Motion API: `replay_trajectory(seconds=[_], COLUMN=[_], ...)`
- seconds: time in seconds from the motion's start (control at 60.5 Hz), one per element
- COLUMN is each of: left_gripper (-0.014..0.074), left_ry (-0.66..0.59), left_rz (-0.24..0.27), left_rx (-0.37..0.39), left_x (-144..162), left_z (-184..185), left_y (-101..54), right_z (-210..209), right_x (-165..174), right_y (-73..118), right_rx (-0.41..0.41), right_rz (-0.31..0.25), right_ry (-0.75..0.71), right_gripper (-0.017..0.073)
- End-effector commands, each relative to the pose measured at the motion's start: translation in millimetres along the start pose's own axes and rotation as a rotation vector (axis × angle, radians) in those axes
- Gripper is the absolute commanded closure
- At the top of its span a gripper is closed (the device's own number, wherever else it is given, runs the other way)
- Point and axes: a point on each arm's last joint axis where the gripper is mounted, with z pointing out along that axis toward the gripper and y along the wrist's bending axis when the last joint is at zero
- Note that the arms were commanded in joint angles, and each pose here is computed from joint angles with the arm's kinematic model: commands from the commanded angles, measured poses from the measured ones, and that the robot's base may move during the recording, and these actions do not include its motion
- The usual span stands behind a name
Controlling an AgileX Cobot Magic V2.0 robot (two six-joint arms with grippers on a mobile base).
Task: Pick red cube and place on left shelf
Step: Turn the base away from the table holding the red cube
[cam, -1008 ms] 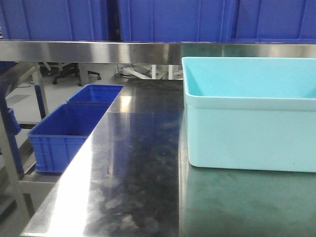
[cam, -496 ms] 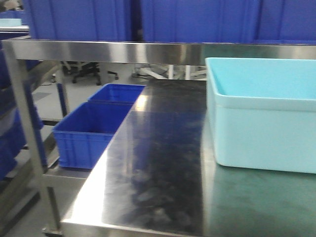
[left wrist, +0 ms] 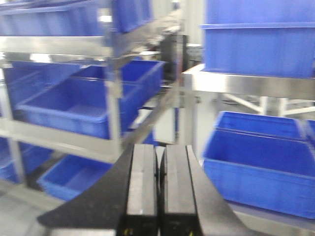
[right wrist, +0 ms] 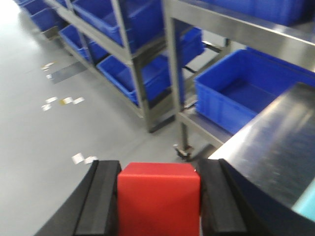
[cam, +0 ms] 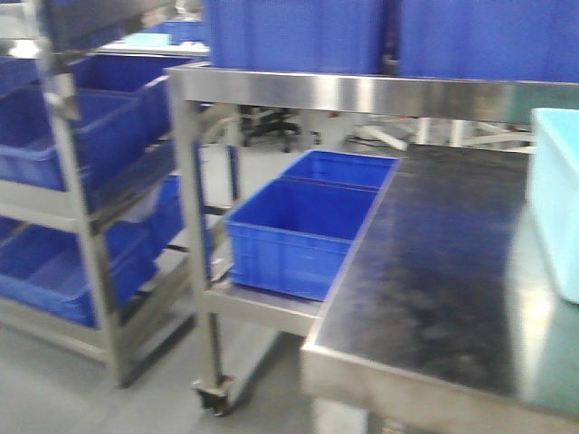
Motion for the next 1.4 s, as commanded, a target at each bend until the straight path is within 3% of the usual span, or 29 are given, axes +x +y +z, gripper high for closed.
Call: replay_trajectory(seconds=[0.0, 1.388], left_gripper=[0.0492, 0.0492], left_ry=[-0.075, -0.075], left_rz=[0.000, 0.000], left_rx=[0.006, 0.006], left_x=[-0.2, -0.2], left_z=[-0.9, -0.9], left_y=[-0.2, -0.2], right_z=[-5.1, -5.1], right_x=[-16.2, -16.2], right_y=[2.4, 2.4], right_rx=[-0.010, -0.010], right_rz=[-0.006, -0.006], right_ry=[-0.116, -0.116], right_gripper=[0.0502, 0.0502])
